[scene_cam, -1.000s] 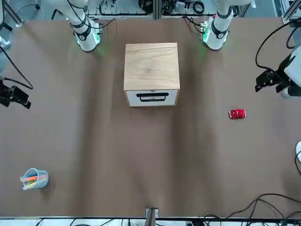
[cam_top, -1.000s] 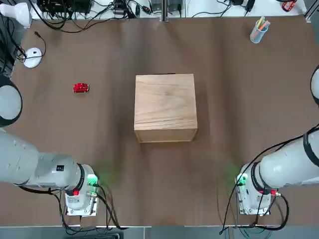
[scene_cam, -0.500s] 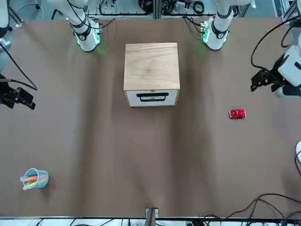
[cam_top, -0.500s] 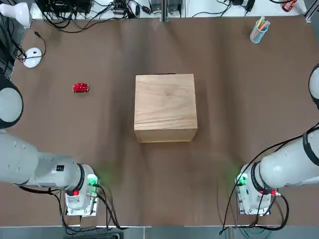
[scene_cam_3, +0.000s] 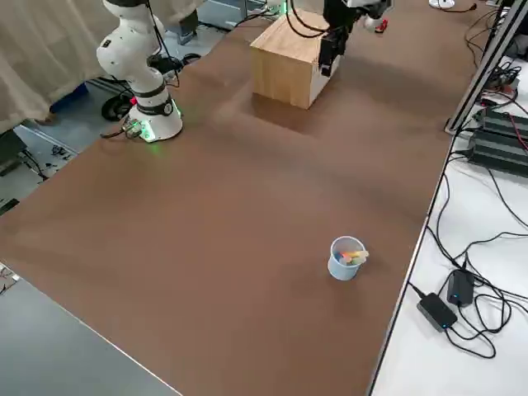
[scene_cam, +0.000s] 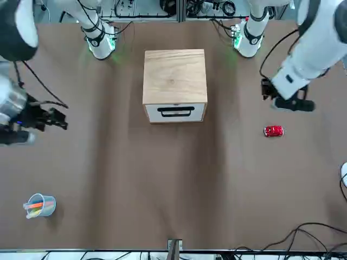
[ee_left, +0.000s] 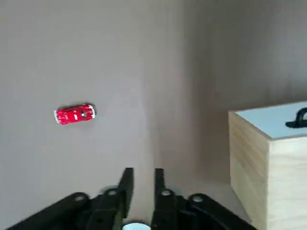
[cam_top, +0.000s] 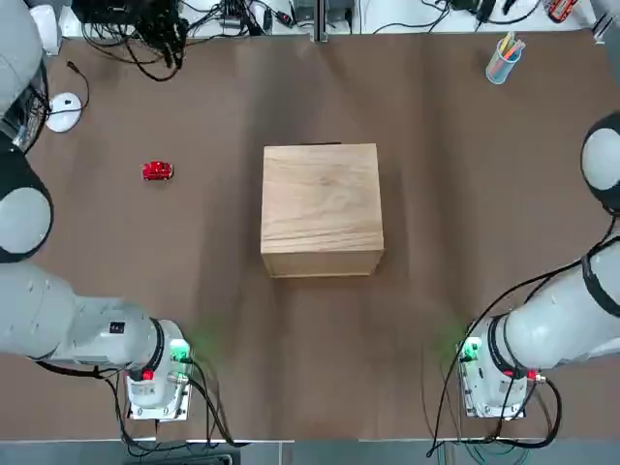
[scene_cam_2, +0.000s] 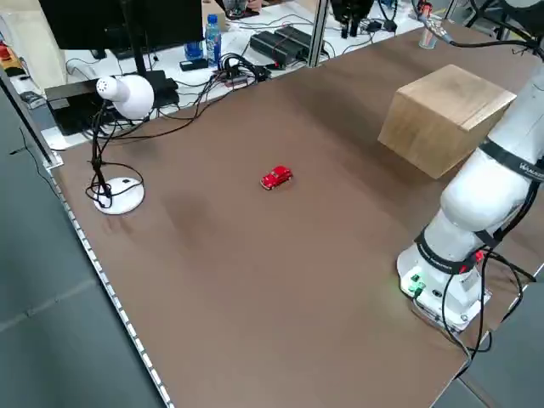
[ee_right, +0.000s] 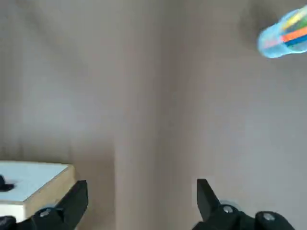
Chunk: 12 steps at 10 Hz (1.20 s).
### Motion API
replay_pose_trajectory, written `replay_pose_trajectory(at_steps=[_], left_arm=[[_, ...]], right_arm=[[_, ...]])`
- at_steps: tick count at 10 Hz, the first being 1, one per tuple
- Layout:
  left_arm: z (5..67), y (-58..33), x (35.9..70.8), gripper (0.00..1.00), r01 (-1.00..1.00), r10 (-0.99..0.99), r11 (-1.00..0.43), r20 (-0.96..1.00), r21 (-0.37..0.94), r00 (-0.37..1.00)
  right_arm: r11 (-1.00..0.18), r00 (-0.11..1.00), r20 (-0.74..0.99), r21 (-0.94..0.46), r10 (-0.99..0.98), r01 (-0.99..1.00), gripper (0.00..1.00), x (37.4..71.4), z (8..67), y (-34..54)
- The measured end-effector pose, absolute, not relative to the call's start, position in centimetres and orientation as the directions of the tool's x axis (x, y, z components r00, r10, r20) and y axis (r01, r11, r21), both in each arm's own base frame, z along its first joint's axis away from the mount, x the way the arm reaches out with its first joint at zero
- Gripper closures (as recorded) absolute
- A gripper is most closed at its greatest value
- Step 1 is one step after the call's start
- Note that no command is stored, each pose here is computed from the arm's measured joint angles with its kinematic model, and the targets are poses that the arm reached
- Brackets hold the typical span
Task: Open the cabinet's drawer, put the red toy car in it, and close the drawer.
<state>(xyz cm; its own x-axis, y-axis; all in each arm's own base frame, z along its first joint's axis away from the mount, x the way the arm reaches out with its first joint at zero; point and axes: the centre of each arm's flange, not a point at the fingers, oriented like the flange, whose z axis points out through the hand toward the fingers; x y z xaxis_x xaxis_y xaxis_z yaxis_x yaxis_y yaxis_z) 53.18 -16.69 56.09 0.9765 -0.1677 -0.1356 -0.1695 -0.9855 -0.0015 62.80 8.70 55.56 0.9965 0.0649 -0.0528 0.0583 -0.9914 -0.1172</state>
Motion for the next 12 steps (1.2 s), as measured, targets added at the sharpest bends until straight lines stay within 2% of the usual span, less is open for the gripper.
replay_pose_trajectory(at_steps=[1, 2, 4, 7, 12], left_arm=[[55.6, -18.6, 52.9, 0.97, -0.2, -0.198, -0.98, -0.137, 0.002, 0.971], [54.9, -20.5, 52.8, 0.99, -0.229, -0.228, -0.973, -0.13, 0.009, 0.965], [53.0, -25.2, 52.2, 0.99, -0.23, -0.231, -0.973, -0.125, 0.022, 0.965], [48.1, -32.0, 51.9, 0.99, -0.195, -0.201, -0.979, -0.124, 0.061, 0.972], [41.3, -38.4, 49.9, 0.99, -0.117, -0.127, -0.991, -0.211, 0.059, 0.969]], right_arm=[[-0.982, 0.992, -0.085, -0.174, 0.089, 0.073, 0.0, 63.1, 53.7, 11.1], [-0.965, 0.987, -0.119, -0.25, 0.106, 0.074, 0.0, 63.3, 51.9, 13.4], [-0.911, 0.971, -0.202, -0.41, 0.126, 0.033, 0.0, 64.0, 47.3, 17.5], [-0.848, 0.938, -0.253, -0.525, 0.237, 0.073, 0.0, 64.6, 40.7, 24.2], [-0.638, 0.806, -0.092, -0.666, 0.585, 0.386, 0.0, 63.4, 35.6, 29.9]])
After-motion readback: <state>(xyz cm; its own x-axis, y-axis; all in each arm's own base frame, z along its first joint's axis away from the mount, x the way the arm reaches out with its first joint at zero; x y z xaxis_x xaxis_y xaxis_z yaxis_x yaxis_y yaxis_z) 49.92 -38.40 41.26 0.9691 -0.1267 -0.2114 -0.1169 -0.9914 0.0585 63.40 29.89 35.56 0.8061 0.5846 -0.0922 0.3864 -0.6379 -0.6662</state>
